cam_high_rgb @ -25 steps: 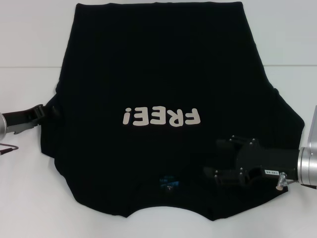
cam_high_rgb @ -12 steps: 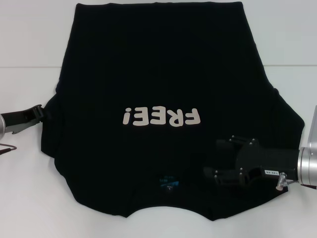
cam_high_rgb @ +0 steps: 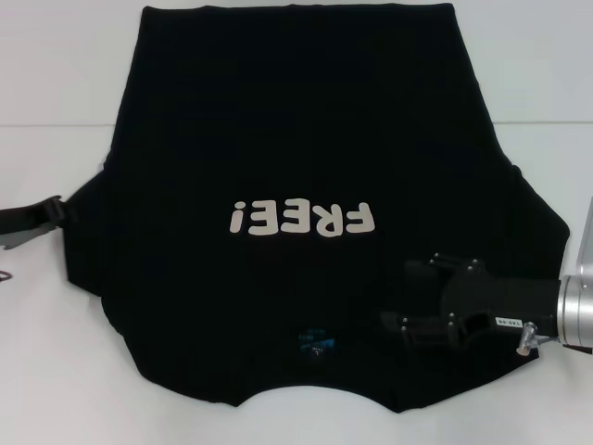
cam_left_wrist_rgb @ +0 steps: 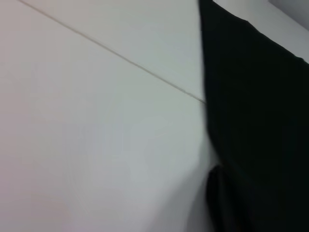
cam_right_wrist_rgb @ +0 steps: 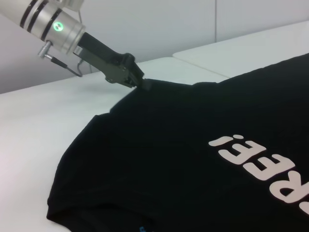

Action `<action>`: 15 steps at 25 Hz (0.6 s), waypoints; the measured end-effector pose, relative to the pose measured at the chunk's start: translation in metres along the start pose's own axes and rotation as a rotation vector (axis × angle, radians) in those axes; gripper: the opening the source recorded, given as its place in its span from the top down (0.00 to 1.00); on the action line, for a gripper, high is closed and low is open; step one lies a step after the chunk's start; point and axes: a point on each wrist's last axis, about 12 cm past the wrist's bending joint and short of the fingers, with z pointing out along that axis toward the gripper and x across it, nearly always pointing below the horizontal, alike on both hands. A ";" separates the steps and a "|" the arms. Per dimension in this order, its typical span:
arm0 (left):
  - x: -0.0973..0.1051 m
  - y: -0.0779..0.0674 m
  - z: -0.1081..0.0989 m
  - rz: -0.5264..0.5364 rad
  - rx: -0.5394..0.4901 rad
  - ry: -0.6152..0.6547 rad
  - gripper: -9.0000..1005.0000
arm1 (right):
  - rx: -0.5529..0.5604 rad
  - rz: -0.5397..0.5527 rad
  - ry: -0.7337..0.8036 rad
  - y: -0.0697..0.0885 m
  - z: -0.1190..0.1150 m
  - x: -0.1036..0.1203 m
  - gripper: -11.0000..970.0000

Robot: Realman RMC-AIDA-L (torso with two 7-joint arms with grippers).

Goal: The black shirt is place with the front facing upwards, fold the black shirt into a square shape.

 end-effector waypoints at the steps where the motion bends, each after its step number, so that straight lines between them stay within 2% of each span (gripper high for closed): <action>1: -0.002 0.003 -0.002 -0.001 -0.007 -0.004 0.96 | 0.001 0.003 0.000 0.000 0.000 0.000 0.04; 5: -0.009 0.015 -0.013 -0.005 -0.030 -0.033 0.96 | 0.010 0.009 -0.002 -0.001 -0.003 0.002 0.04; 15: -0.011 0.027 -0.025 -0.021 -0.041 -0.050 0.96 | 0.009 0.013 -0.005 0.000 -0.002 0.002 0.04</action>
